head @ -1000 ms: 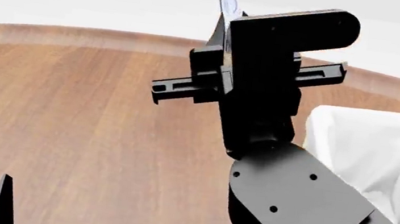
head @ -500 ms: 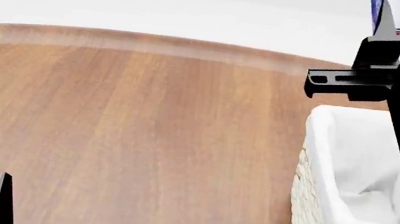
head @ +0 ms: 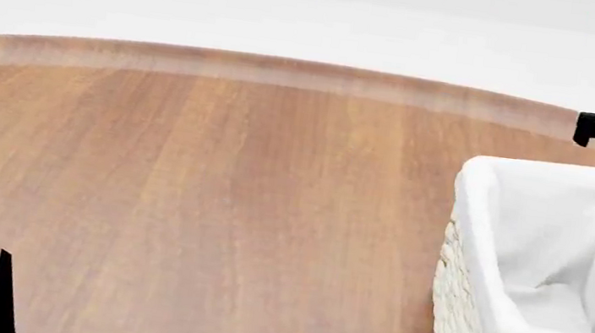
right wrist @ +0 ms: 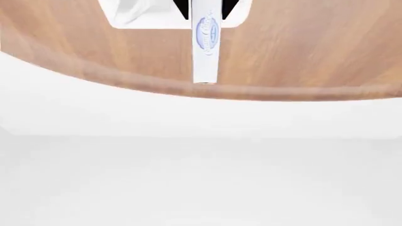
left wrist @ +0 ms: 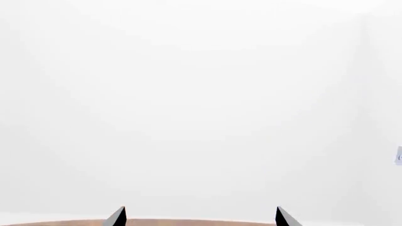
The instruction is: Pick up the cream cheese box, and put it in the basket.
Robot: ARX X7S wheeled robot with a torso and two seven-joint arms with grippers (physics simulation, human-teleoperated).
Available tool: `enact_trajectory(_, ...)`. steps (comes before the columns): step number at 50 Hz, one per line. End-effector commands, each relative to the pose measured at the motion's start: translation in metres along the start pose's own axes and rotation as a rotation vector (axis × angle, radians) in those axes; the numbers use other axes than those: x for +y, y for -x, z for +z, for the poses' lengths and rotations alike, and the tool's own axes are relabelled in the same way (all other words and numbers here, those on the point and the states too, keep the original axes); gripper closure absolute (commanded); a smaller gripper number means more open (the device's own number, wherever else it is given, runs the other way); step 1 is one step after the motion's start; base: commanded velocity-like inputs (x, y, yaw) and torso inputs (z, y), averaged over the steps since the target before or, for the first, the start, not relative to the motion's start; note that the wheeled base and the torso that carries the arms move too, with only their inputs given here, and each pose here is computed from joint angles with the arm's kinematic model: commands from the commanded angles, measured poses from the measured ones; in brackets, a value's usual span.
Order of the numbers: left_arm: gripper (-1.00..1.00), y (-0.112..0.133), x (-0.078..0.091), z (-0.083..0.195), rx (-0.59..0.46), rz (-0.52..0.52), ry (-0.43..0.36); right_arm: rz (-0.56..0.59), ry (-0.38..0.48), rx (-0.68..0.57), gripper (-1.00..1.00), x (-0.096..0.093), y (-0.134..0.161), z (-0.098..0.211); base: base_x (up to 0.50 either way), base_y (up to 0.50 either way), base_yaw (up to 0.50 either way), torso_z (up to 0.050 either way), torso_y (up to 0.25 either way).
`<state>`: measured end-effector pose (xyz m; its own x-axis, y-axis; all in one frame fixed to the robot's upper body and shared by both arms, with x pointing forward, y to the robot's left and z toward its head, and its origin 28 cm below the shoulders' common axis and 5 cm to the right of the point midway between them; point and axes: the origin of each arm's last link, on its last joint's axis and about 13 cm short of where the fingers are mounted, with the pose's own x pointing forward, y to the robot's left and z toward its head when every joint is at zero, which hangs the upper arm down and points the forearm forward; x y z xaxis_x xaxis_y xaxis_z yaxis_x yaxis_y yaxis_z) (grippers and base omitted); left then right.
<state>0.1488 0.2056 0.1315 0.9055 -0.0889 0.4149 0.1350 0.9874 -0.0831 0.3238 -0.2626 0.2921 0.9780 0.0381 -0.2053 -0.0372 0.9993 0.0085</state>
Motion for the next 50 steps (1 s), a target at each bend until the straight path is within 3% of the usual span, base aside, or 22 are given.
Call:
enact_trajectory(1, -1.00, 0.000, 0.000, 0.001, 0.000, -0.003, 0.000, 0.076, -0.131, 0.299, 1.00, -0.007, -0.009, 0.018, 0.00, 0.00, 0.00, 0.000, 0.000)
enact_trajectory(2, -1.00, 0.000, 0.000, 0.001, -0.001, -0.003, 0.000, 0.089, -0.167, 0.302, 1.00, -0.008, -0.010, 0.020, 0.00, 0.00, 0.00, 0.000, 0.000)
enact_trajectory(9, -1.00, 0.000, -0.001, 0.000, 0.005, -0.004, 0.004, 0.064, -0.029, 0.426, 1.00, -0.007, 0.002, 0.040, 0.00, 0.00, 0.00, 0.000, 0.002)
enact_trajectory(12, -1.00, 0.000, -0.001, 0.000, 0.006, -0.008, 0.002, 0.066, -0.020, 0.457, 1.00, -0.005, 0.003, 0.042, 0.00, 0.00, 0.00, 0.000, 0.000)
enact_trajectory(22, -1.00, -0.001, 0.000, -0.001, 0.006, -0.002, 0.002, 0.048, 0.002, 0.538, 1.00, -0.005, -0.011, 0.020, 0.00, 0.00, 0.00, 0.000, 0.000)
enact_trajectory(32, -1.00, -0.001, 0.000, -0.002, 0.008, 0.000, 0.001, 0.042, -0.041, 0.655, 1.00, -0.008, -0.017, -0.005, 0.00, 0.00, 0.00, 0.000, 0.001)
enact_trajectory(50, -1.00, -0.001, -0.001, -0.003, 0.008, -0.005, 0.000, 0.018, -0.065, 0.667, 1.00, -0.013, -0.023, -0.023, 0.00, 0.00, 0.00, 0.000, 0.000)
